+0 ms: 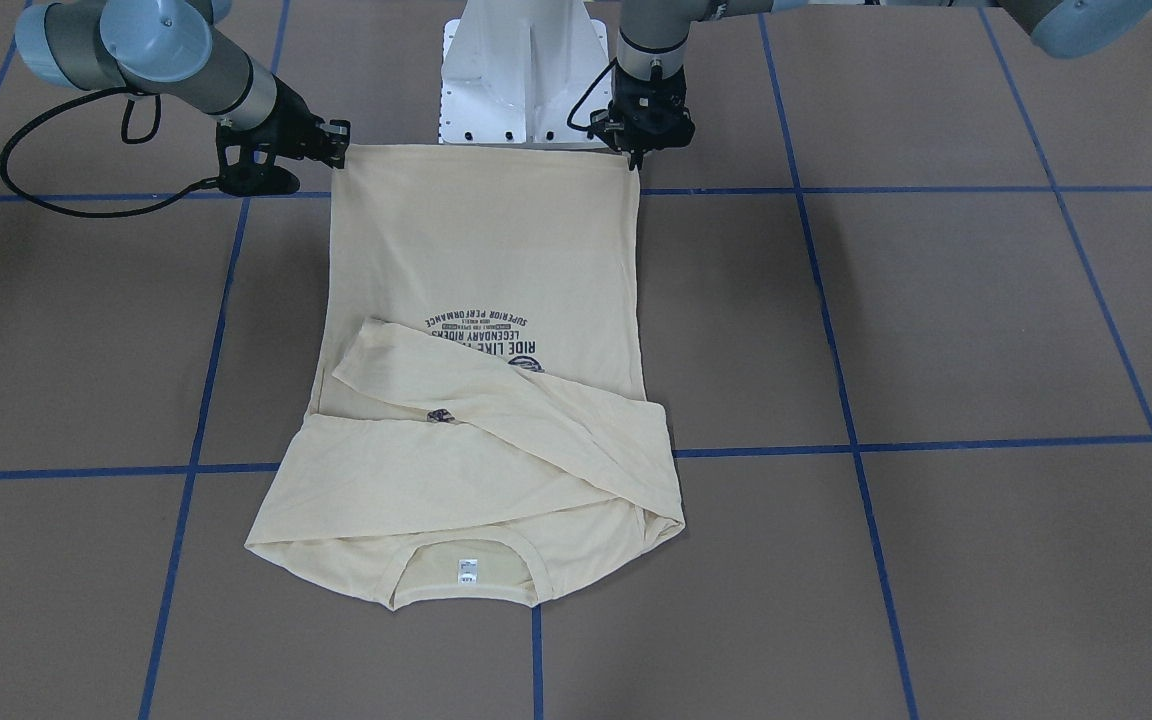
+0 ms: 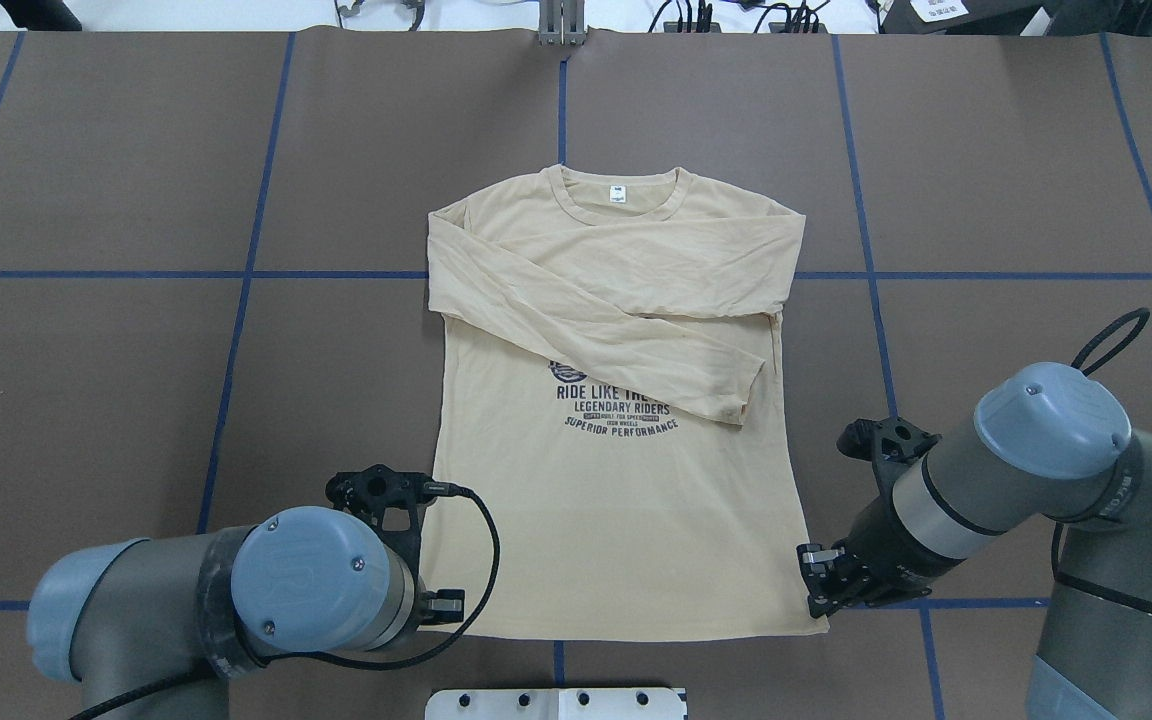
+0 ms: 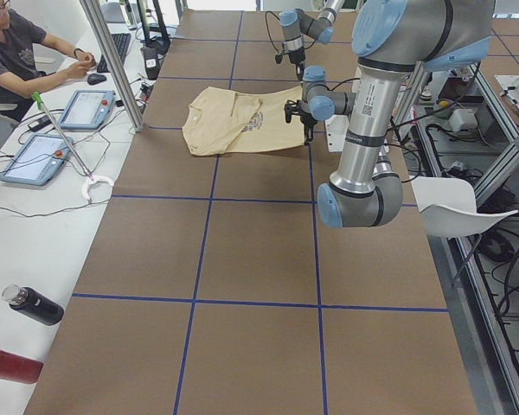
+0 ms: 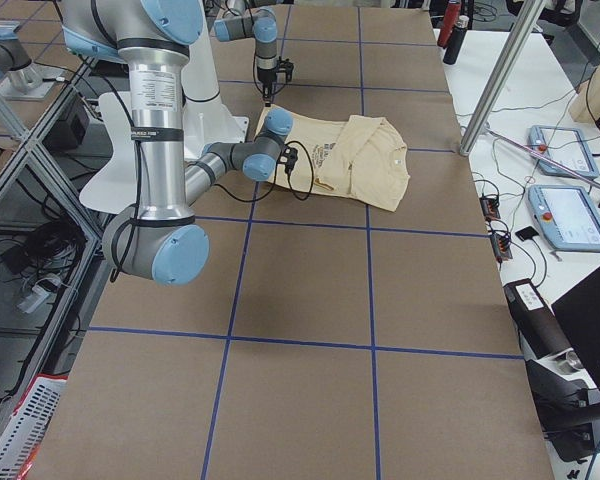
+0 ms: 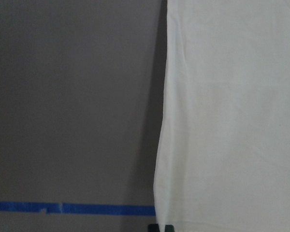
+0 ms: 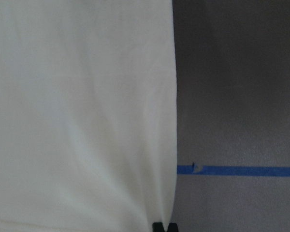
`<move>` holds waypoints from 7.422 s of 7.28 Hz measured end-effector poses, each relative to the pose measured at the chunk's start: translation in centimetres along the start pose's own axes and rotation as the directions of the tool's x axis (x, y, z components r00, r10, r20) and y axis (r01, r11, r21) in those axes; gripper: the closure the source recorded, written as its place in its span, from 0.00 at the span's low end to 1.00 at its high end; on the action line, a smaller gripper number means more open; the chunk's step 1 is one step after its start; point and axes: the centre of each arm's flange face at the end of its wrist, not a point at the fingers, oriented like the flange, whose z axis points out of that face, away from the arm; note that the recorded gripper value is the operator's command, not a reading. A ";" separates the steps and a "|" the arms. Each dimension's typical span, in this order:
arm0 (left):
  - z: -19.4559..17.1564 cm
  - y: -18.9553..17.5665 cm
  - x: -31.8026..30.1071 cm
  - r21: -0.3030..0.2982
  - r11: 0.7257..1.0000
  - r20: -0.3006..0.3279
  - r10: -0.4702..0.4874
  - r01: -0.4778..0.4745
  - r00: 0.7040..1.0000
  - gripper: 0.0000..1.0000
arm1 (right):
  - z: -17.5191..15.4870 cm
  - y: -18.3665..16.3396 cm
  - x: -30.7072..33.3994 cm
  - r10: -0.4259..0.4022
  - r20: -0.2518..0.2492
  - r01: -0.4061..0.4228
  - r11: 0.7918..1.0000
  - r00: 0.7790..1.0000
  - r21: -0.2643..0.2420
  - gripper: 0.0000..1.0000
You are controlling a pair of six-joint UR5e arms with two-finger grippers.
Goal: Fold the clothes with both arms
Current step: 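Lift both held hem corners and fold them toward the collar, then carry the hem with both grippers over the shirt to the collar, then lay the hem down at the collar and open both grippers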
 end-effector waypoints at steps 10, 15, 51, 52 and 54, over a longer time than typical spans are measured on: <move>-10.8 -15.1 -3.7 0.191 0.981 -0.084 0.060 -0.044 0.995 1.00 | -12.3 -11.0 -1.7 0.047 0.147 -0.083 0.964 0.988 0.251 1.00; -10.7 -19.7 -4.2 0.257 0.966 -0.119 0.060 -0.028 0.991 1.00 | -17.9 -17.8 -2.5 0.078 0.187 -0.143 0.923 0.979 0.359 1.00; 1.4 -41.0 -3.4 0.467 0.884 -0.192 0.070 0.028 0.979 1.00 | -13.4 -37.6 -3.7 0.193 0.088 -0.212 0.864 0.977 0.458 1.00; 1.3 -41.0 -3.3 0.468 0.883 -0.196 0.071 0.029 0.978 1.00 | -13.5 -37.7 -3.8 0.193 0.087 -0.212 0.862 0.977 0.460 1.00; 0.4 -41.0 -2.3 0.471 0.881 -0.219 0.067 0.046 0.973 1.00 | -13.9 -37.7 -4.7 0.184 0.092 -0.206 0.862 0.979 0.463 1.00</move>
